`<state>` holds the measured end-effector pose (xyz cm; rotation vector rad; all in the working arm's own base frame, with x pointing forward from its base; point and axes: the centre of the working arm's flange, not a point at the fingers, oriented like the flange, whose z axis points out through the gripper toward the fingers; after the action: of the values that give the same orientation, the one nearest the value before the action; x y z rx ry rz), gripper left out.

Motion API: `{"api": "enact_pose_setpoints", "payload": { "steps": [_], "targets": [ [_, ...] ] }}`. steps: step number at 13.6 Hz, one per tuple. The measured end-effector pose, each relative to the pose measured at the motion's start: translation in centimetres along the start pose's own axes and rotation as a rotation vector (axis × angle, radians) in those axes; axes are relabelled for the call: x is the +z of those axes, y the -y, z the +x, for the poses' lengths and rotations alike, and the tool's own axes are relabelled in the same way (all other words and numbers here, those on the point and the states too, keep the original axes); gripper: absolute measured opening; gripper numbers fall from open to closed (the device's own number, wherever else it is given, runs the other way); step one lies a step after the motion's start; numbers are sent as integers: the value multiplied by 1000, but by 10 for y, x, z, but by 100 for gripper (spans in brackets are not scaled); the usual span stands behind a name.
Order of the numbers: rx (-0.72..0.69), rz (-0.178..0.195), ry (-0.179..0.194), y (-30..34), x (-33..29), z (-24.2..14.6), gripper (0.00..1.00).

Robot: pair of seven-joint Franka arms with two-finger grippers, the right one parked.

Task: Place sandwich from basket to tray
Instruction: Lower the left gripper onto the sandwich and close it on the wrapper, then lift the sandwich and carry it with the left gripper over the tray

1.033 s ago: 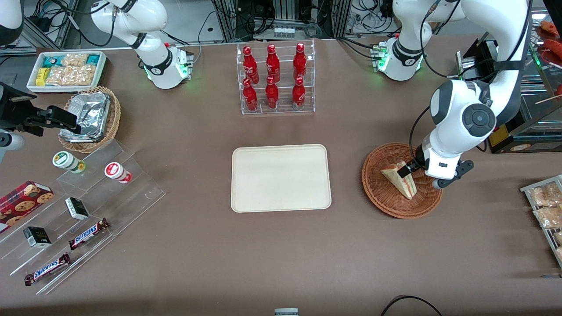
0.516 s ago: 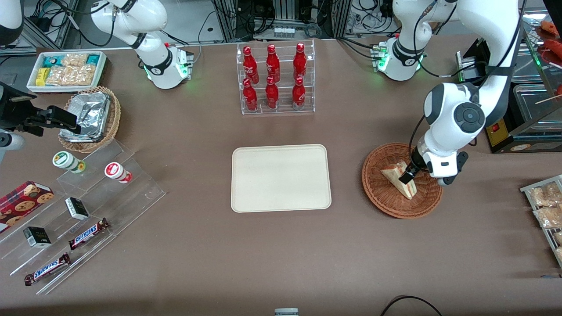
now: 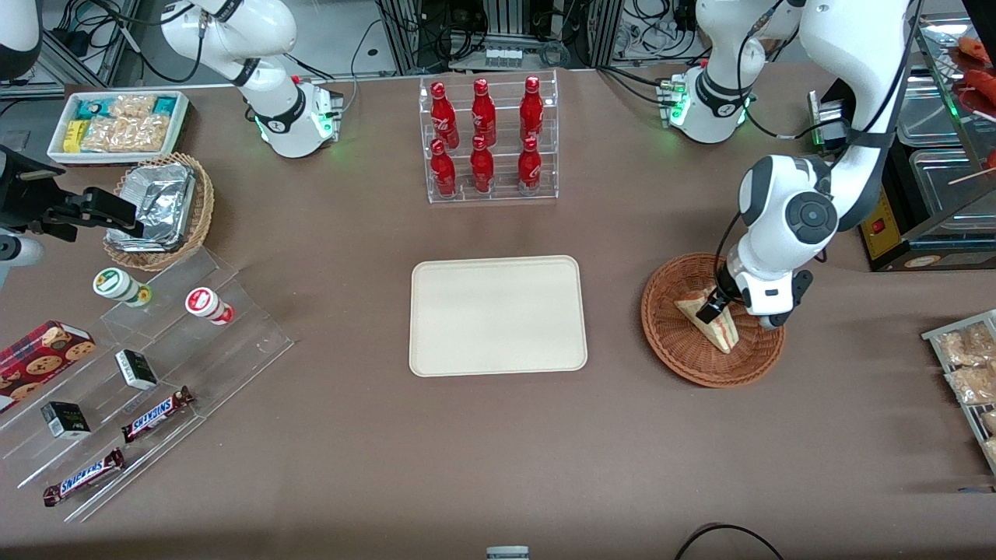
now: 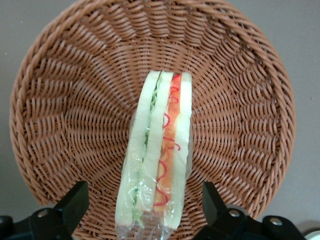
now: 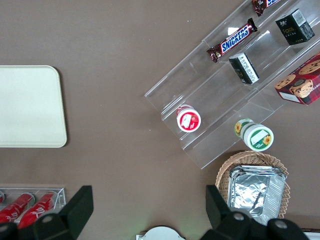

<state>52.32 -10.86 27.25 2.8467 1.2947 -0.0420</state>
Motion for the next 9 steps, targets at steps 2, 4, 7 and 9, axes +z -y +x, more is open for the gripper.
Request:
{"api": "enact_pose_setpoints", "payload": {
  "steps": [2,4,7,9],
  "targets": [
    [10,-2,2,-4,4,-6,100],
    [10,3,6,-4,10,-6,97],
    [11,8,10,-4,18,-6,74],
    [21,12,6,-4,18,-6,50]
  ]
}}
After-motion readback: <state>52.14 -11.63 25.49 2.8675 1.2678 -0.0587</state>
